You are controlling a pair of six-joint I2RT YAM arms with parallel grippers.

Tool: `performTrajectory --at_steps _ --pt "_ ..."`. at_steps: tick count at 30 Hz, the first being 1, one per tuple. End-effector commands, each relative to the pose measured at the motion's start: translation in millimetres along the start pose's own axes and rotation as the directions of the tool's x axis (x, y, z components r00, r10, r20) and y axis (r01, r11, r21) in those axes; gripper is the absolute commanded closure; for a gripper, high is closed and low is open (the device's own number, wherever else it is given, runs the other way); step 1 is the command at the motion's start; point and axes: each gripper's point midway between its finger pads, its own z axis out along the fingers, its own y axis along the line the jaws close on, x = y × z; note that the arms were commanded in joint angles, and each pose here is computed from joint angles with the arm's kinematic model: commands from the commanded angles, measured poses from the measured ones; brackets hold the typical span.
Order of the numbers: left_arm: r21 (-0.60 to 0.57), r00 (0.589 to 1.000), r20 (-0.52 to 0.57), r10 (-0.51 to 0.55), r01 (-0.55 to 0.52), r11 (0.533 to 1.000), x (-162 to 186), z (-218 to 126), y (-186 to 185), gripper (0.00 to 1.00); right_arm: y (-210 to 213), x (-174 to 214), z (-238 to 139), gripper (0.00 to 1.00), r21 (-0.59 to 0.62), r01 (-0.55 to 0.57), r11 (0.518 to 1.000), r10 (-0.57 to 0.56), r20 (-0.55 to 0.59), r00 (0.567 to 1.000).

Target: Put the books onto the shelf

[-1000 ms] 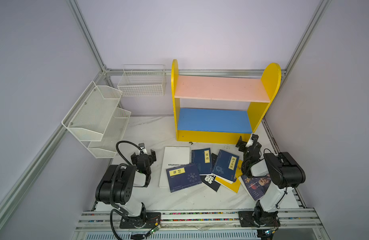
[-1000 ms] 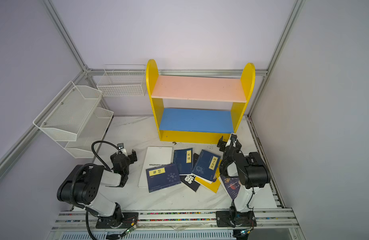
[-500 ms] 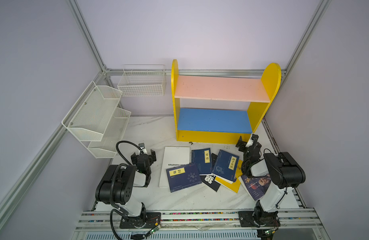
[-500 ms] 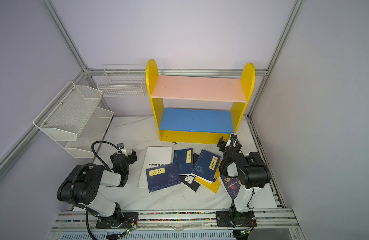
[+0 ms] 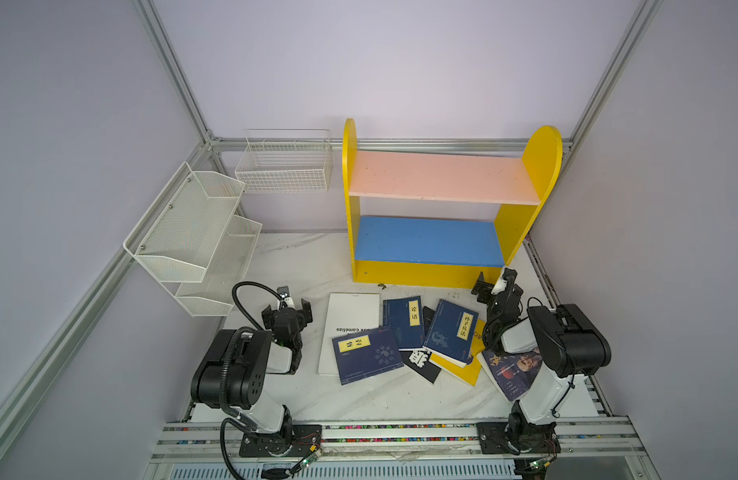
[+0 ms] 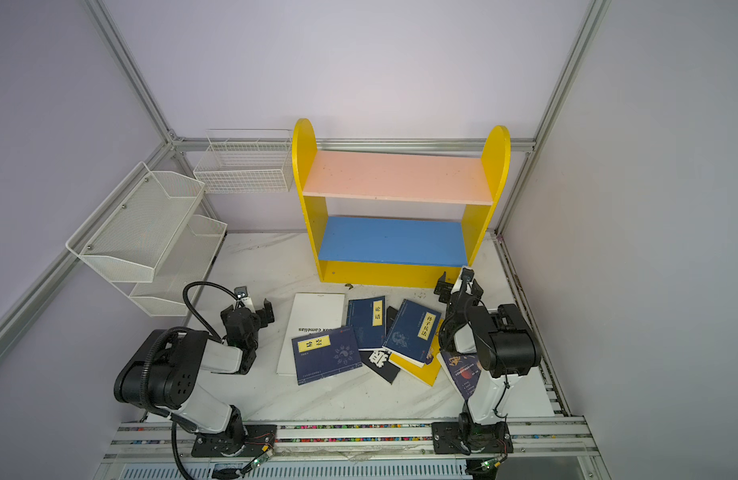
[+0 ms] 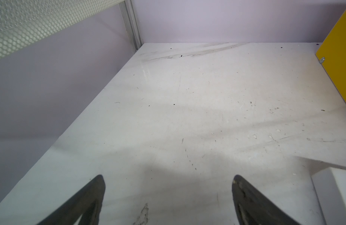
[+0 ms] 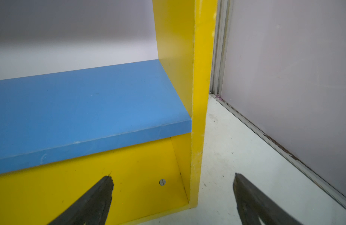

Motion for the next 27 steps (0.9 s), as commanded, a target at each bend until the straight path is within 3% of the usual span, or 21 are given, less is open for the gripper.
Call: performTrajectory --at_steps 1,11,16,18,21,24,27 --pt "0.002 0.993 0.111 -0.042 0.042 0.999 -43 7 -2 0.0 1 -11 0 0.03 0.002 0.008 1.0 -0.008 0.037 0.999" --pt "-0.003 0.992 0.123 -0.038 0.038 0.999 -47 6 -1 0.0 3 -18 0 0.03 -0.007 0.007 1.0 -0.007 0.048 0.999" --pt "0.064 0.995 0.098 -0.009 0.003 0.998 -88 -6 -9 0.0 23 -52 28 0.03 -0.01 0.017 1.0 -0.018 -0.148 0.989" --pt "0.076 0.993 0.082 -0.089 0.082 0.994 -109 -16 -6 0.0 37 -76 28 0.03 -0.035 -0.012 0.999 0.006 -0.177 0.984" --pt "0.227 0.987 0.036 -0.157 0.145 0.963 -143 -36 -25 0.0 60 -104 12 0.03 -0.086 -0.134 0.987 0.115 -0.192 0.975" --pt "0.277 0.938 -0.092 -0.333 0.345 0.897 -157 -51 -35 0.0 84 -117 -13 0.03 -0.119 -0.287 0.951 0.254 -0.234 0.939" --pt "0.328 0.877 -0.225 -0.424 0.478 0.815 -159 -64 -52 0.0 109 -110 -40 0.03 -0.145 -0.431 0.89 0.366 -0.334 0.869"
